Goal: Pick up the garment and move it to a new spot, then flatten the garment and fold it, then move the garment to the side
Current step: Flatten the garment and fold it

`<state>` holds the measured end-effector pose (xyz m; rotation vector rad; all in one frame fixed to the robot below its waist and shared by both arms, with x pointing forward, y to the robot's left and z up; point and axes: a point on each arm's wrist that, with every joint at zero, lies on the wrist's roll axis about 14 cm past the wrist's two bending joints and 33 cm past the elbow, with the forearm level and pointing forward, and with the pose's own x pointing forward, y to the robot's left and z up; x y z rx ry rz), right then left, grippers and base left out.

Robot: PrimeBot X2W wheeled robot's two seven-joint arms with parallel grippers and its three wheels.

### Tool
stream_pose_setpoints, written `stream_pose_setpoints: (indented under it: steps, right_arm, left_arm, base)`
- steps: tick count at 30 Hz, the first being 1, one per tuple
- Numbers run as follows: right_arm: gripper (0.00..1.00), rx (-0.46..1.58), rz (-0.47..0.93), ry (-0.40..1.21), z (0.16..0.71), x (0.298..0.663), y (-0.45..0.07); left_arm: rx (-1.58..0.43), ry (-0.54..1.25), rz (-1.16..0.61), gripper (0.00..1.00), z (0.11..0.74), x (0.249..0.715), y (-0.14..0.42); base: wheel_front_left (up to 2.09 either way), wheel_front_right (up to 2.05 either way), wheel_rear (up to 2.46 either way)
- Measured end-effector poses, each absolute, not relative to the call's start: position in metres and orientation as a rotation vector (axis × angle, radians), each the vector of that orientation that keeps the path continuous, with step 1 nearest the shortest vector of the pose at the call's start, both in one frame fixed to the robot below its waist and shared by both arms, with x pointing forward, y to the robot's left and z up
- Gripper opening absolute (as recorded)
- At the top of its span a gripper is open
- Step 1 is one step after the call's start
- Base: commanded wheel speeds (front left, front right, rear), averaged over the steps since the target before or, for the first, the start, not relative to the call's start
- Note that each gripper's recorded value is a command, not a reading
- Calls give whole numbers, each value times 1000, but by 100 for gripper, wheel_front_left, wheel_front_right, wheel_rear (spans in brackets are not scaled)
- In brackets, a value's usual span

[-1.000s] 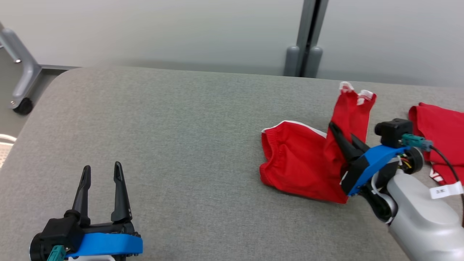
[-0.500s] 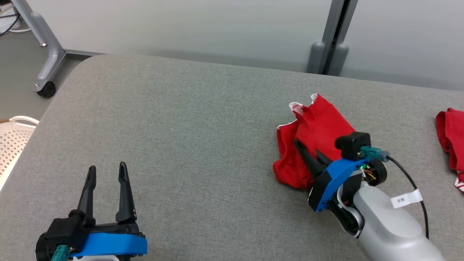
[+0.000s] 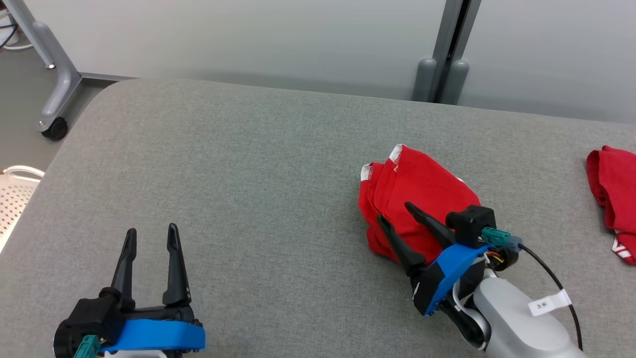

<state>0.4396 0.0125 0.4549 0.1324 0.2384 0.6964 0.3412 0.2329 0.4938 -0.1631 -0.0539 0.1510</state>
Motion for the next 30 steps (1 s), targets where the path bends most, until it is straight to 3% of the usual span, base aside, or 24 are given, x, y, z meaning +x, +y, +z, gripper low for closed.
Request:
stream_pose_setpoints:
  steps: [10, 19, 30]
  right_arm:
    - [100, 154, 467, 34, 497, 442, -84]
    - [100, 158, 220, -91, 519, 407, -163]
    - [100, 165, 120, -67, 504, 357, -169]
  left_arm:
    - [-160, -74, 54, 100, 501, 358, 205]
    - [-136, -82, -25, 100, 504, 366, 183]
    - [-115, -60, -23, 100, 498, 358, 185]
  base:
    - [0, 0, 0]
    - [0, 0, 0]
    - [0, 0, 0]
